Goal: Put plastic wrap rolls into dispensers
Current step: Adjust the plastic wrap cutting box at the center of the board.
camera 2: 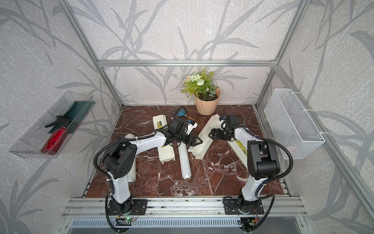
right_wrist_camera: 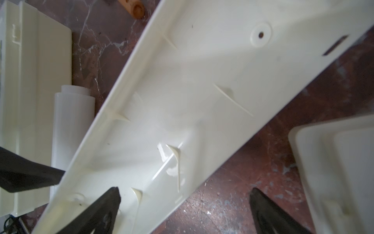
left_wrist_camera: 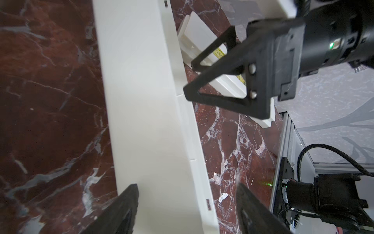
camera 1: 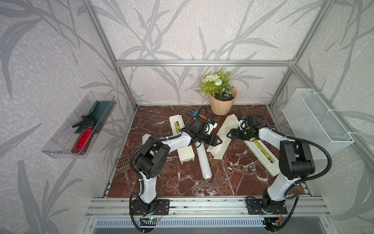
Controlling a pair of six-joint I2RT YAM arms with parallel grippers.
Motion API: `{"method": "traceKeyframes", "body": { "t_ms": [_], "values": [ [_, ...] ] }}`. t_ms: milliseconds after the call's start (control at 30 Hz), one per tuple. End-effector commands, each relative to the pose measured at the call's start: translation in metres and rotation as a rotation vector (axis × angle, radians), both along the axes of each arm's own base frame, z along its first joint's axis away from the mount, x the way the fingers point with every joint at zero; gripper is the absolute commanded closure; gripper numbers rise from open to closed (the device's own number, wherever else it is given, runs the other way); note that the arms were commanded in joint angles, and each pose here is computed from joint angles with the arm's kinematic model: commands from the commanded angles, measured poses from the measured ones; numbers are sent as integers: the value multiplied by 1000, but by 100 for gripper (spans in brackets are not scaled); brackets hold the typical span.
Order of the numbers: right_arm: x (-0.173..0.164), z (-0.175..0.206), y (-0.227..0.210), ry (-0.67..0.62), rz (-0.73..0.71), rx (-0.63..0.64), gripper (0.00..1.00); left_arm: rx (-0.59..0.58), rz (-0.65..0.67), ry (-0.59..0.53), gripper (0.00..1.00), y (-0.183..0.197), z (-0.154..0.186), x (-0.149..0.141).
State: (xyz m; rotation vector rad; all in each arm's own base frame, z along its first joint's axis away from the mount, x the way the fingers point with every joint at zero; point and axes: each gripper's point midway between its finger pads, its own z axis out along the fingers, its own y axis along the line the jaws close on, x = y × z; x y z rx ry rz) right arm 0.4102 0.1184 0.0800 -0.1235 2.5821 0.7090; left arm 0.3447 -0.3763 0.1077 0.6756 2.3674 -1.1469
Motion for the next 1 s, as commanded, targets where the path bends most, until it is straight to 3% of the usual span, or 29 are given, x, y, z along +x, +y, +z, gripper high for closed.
{"method": "traceKeyframes", "body": {
  "t_ms": [0, 167, 300, 433, 600, 833, 967],
  "values": [
    [20, 9, 3, -16, -8, 33, 1, 10, 33, 62, 23, -2, -18, -2],
    [37, 10, 11, 11, -10, 17, 1, 52, 43, 42, 22, 1, -22, 3],
    [44, 20, 10, -26, 13, -42, 1, -41, 6, 72, 22, -13, -9, -5],
    [41, 53, -7, -37, -42, -137, 1, -21, 22, -43, 23, -5, 12, 1],
    [8, 98, 10, -91, -48, -245, 1, 90, 158, -267, 21, 45, 66, 36],
    [-37, 104, 86, -110, 19, -292, 1, 171, 433, -348, 21, 148, 114, 78],
    [-55, 81, 133, -51, 72, -316, 5, 220, 541, -348, 19, 196, 121, 91]
  ]
}}
